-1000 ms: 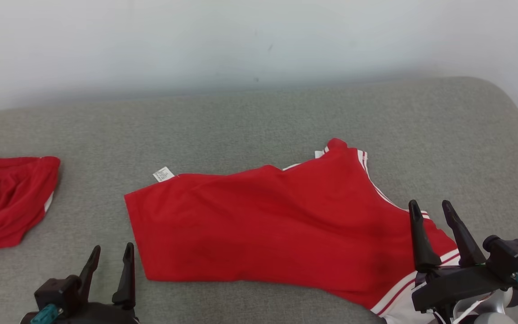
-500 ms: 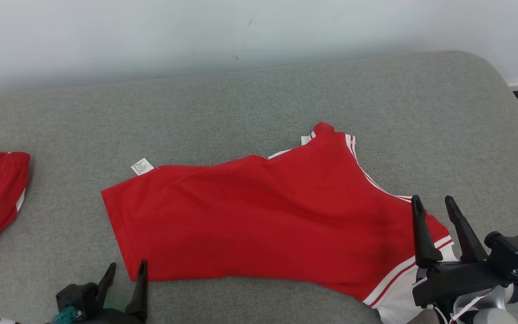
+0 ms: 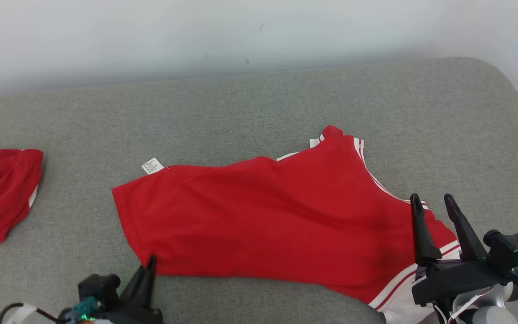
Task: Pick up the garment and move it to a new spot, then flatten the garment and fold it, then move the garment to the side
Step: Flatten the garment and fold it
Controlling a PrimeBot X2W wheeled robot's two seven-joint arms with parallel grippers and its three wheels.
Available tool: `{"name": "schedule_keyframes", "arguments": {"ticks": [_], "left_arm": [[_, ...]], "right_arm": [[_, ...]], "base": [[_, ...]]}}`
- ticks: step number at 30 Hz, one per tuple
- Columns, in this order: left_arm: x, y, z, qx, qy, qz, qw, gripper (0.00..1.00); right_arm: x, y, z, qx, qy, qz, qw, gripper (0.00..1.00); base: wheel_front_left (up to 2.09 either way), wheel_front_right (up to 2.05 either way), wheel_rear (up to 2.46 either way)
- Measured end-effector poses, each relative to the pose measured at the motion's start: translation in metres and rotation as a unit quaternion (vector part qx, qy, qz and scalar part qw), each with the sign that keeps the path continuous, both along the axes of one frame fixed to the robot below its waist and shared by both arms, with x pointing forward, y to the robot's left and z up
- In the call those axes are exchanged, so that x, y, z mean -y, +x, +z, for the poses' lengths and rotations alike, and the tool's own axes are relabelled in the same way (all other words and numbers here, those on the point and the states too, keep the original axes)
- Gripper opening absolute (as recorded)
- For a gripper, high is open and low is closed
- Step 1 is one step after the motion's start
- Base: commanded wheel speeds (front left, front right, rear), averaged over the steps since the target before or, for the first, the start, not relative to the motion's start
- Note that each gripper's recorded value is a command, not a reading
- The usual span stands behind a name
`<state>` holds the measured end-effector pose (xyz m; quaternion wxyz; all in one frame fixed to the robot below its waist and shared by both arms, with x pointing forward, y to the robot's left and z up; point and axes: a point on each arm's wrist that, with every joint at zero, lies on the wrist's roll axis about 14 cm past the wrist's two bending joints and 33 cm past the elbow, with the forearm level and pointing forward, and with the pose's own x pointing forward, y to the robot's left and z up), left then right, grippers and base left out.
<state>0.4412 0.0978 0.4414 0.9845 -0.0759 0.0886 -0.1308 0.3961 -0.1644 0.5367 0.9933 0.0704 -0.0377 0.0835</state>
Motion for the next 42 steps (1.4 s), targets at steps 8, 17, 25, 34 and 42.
{"name": "schedule_keyframes", "arguments": {"ticks": [8, 17, 25, 34, 42], "left_arm": [[-0.026, 0.022, 0.074, 0.113, 0.041, 0.006, 0.993, 0.00], [-0.011, 0.014, 0.180, 0.221, 0.105, -0.054, 0.968, 0.00], [0.046, 0.023, 0.198, 0.223, 0.087, -0.131, 0.962, 0.00], [0.103, 0.046, 0.186, 0.205, 0.107, -0.211, 0.950, 0.00], [0.143, 0.059, 0.149, 0.170, 0.093, -0.252, 0.948, 0.00]], "right_arm": [[-0.012, 0.000, -0.001, 0.003, 0.007, 0.014, 1.000, 1.00], [-0.025, -0.004, 0.000, 0.009, 0.024, 0.025, 0.999, 1.00], [-0.011, -0.007, -0.004, 0.008, 0.028, 0.003, 1.000, 1.00], [0.016, -0.009, -0.004, 0.012, 0.030, -0.039, 0.999, 1.00], [0.036, -0.017, -0.016, -0.004, 0.030, -0.075, 0.997, 1.00]], "base": [[0.00, 0.00, 0.00], [0.00, 0.00, 0.00], [0.00, 0.00, 0.00], [0.00, 0.00, 0.00], [0.00, 0.00, 0.00]]}}
